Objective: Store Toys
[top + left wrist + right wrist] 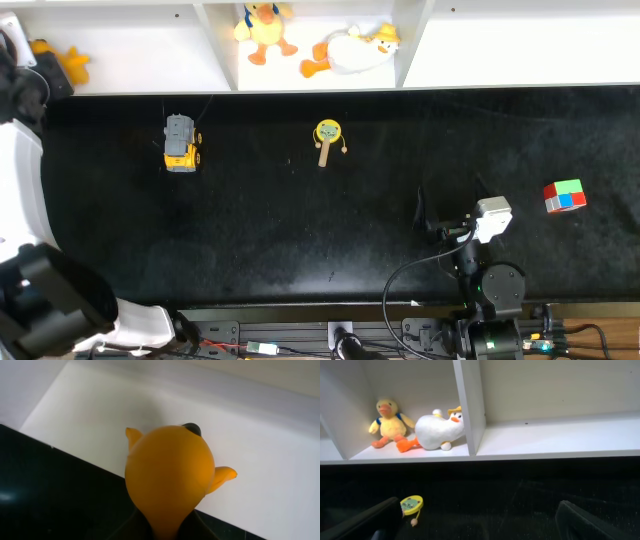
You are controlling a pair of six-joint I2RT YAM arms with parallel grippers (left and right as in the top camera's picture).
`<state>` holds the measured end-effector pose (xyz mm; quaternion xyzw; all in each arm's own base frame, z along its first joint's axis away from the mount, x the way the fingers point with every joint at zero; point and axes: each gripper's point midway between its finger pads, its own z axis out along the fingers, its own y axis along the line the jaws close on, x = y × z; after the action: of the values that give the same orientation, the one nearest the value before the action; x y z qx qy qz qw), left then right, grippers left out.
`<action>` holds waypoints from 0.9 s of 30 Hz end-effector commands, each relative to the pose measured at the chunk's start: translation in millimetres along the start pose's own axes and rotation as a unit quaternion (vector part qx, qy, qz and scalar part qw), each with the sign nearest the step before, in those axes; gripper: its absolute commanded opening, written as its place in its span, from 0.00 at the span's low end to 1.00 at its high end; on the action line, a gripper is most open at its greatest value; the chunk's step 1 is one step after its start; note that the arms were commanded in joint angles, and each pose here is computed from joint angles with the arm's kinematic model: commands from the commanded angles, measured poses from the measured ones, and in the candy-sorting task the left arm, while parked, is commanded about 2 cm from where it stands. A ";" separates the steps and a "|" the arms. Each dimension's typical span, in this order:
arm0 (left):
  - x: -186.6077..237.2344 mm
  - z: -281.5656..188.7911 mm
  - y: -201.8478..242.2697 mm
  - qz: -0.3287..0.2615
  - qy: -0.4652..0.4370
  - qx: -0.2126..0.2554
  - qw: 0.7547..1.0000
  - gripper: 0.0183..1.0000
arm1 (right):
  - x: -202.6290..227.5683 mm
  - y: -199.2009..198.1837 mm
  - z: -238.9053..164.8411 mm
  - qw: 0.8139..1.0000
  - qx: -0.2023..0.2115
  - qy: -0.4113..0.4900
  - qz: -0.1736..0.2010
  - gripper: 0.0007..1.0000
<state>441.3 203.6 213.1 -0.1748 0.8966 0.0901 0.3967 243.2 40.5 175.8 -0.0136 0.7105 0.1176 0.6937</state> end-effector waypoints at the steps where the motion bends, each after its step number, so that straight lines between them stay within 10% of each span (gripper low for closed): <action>1: -2.2 9.8 1.3 -0.018 0.005 -0.004 1.000 0.11 | 3.4 2.0 0.3 1.000 -0.006 0.000 0.002 1.00; 27: -0.4 36.8 -6.3 -0.038 0.001 0.018 0.999 0.11 | 3.4 1.9 0.3 1.000 -0.006 0.000 0.002 1.00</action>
<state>463.9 211.7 202.4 -0.1952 0.8864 0.0762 0.4128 243.2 40.5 175.8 -0.0136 0.7105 0.1176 0.6937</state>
